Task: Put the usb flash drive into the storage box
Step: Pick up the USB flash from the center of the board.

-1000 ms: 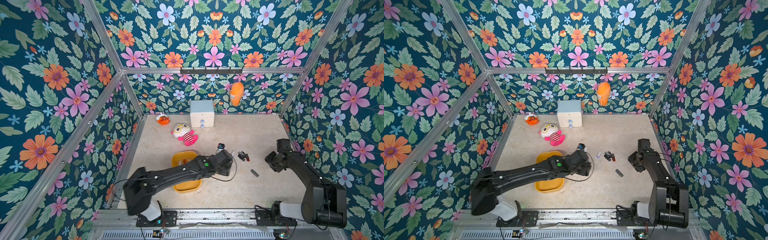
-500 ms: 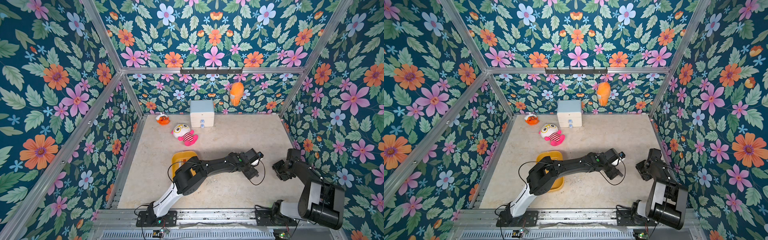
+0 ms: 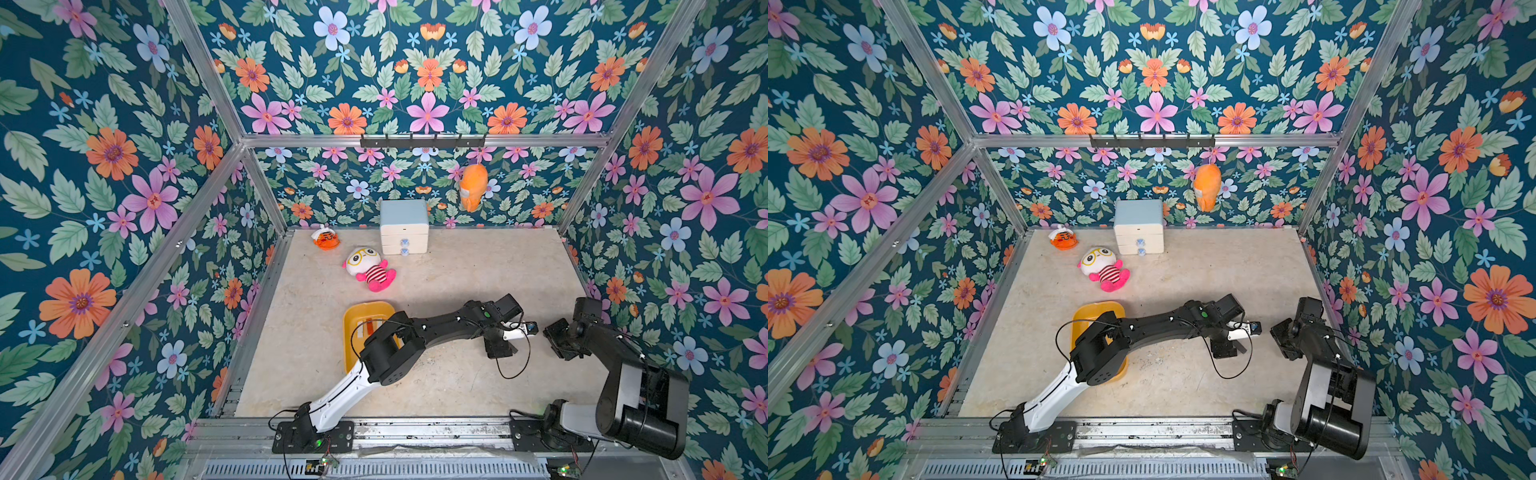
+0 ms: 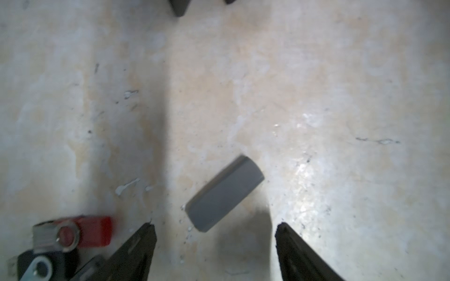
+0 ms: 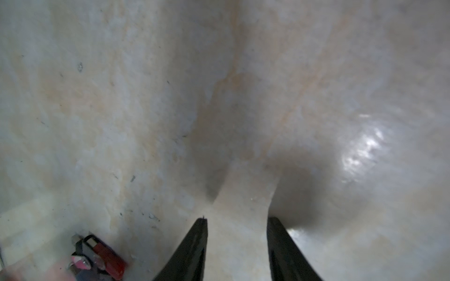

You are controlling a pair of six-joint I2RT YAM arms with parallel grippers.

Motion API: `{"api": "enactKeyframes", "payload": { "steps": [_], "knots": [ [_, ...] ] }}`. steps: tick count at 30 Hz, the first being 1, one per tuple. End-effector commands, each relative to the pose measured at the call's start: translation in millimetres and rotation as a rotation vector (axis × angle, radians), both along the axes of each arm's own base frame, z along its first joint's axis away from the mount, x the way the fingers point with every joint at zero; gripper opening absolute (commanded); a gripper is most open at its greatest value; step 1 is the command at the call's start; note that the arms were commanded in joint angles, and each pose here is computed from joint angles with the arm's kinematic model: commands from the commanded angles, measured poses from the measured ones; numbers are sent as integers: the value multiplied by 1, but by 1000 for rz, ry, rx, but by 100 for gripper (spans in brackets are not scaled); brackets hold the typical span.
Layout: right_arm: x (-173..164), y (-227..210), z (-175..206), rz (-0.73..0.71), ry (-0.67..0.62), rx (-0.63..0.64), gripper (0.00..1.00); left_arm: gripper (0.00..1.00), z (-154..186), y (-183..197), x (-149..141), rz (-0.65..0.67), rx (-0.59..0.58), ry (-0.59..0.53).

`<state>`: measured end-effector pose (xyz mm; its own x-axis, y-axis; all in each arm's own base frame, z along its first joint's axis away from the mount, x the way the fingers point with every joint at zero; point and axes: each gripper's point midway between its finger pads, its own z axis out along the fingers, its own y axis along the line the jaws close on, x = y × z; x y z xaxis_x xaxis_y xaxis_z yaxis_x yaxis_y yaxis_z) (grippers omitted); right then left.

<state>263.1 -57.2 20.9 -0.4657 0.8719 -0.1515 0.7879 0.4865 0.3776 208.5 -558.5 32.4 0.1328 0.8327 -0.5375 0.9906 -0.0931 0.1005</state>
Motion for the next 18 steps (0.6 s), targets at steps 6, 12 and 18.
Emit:
{"api": "enactKeyframes", "payload": {
  "steps": [6, 12, 18],
  "knots": [
    [1, 12, -2, 31, -18, 56, 46, 80, -13, -16, 2, -108, -16, -5],
    [2, 17, -3, 41, -24, 87, 47, 75, -30, -8, -9, -121, 21, 114],
    [4, 19, -1, 43, -39, 100, 46, 63, -50, 15, -20, -102, 112, 167]
  ]
}}
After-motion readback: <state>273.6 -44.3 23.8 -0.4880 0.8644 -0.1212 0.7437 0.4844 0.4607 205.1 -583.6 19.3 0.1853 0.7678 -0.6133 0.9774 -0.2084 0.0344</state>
